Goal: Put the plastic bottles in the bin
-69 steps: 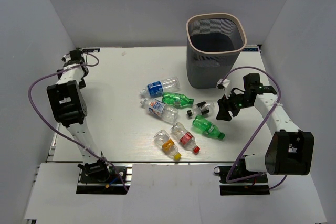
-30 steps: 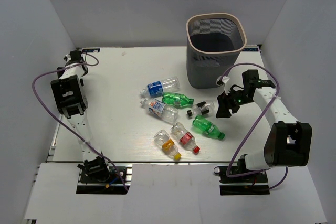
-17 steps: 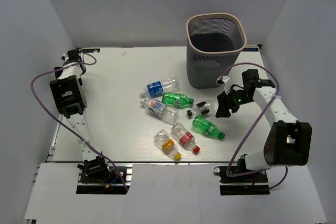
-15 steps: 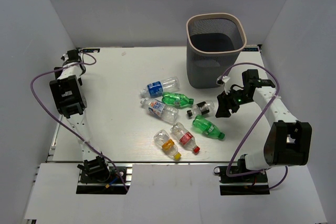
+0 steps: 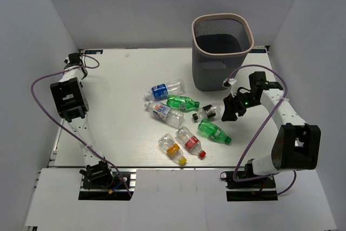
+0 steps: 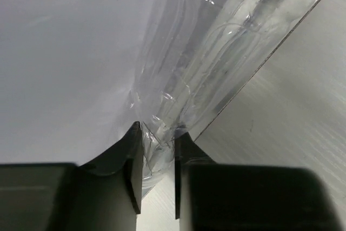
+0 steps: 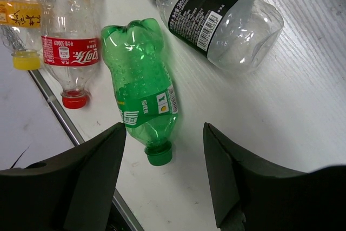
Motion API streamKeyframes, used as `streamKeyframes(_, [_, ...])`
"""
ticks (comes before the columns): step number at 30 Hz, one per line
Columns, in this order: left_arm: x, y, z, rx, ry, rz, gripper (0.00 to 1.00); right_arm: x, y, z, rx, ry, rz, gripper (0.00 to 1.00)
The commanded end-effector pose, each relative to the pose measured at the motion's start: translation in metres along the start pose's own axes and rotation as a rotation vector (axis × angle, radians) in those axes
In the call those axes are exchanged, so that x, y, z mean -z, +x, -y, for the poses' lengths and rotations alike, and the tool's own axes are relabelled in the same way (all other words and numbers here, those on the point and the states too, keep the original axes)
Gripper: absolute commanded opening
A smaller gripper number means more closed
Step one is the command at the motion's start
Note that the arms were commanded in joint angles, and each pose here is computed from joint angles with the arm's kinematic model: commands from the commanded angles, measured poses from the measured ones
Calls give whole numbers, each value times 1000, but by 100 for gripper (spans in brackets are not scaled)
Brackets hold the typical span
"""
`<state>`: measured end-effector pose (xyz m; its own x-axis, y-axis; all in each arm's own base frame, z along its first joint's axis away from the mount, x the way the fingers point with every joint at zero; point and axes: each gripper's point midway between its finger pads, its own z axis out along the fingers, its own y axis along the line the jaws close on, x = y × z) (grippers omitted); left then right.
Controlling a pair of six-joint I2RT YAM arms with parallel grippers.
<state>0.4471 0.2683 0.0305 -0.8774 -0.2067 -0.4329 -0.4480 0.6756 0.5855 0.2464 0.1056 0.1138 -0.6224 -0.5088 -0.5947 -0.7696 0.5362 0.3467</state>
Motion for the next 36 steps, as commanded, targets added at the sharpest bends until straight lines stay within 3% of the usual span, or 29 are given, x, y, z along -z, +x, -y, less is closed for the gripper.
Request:
streamKeyframes(1, [-19, 36, 20, 23, 94, -90, 2, 1, -10, -5, 5, -25, 34, 65])
streamKeyframes(9, [11, 10, 4, 66, 116, -13, 0, -2, -6, -6, 11, -34, 35, 65])
streamKeyframes(17, [83, -35, 7, 95, 214, 165, 0, -3, -6, -9, 12, -45, 46, 65])
streamKeyframes(25, [140, -51, 1, 118, 265, 280, 0, -4, -5, -13, 27, -57, 54, 65])
streamKeyframes(30, [210, -62, 28, 118, 470, 407, 0, -1, -9, -12, 68, -44, 67, 65])
streamKeyframes(36, [337, -80, 72, 140, 914, 600, 0, -4, -4, -13, 96, -33, 79, 65])
